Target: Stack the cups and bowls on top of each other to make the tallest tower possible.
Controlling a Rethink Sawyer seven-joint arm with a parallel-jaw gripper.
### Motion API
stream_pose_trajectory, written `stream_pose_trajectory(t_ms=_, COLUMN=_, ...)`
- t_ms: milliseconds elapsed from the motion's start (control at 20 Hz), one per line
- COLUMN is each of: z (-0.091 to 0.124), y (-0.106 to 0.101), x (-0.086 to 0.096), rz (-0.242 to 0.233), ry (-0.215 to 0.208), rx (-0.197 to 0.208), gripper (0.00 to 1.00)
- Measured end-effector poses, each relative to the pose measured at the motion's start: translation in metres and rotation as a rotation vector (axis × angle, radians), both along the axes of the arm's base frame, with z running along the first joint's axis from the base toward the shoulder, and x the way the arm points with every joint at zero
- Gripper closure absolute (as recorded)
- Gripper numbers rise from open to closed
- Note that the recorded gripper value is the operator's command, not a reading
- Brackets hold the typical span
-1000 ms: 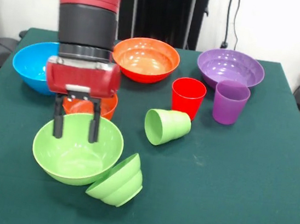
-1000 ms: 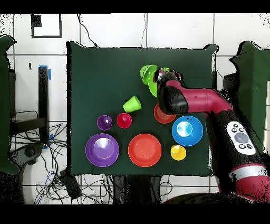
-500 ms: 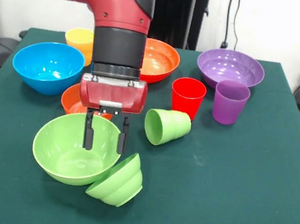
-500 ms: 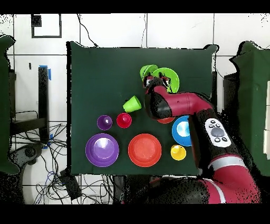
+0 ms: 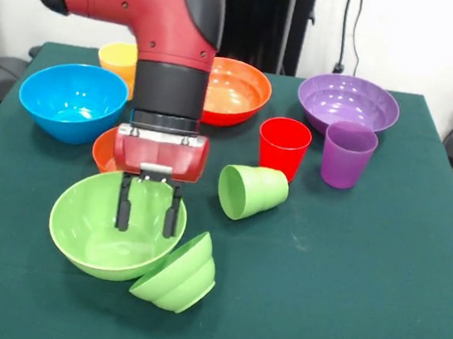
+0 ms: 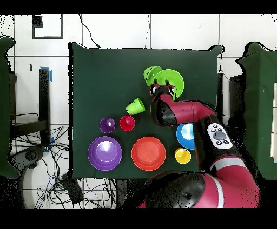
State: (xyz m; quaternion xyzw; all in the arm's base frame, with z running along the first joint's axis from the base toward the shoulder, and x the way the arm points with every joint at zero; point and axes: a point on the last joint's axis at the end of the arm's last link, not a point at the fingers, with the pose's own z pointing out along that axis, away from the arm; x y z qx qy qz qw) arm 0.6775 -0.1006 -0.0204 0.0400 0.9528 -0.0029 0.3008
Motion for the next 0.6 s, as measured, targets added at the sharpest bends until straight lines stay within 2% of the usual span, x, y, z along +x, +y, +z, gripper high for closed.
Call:
stream_pose_trajectory(t_ms=300, z=-0.018, y=-0.030, x=-0.015, rz=-0.055, ry=0.017, rx=0.020, gripper=0.00)
stream_pose_trajectory(t_ms=350, z=-0.024, y=-0.044, x=-0.020, rz=-0.078, ry=0.025, rx=0.025, gripper=0.00)
stream_pose_trajectory(t_ms=600, z=-0.037, y=-0.066, x=-0.029, rz=-0.115, ry=0.030, rx=0.031, gripper=0.00)
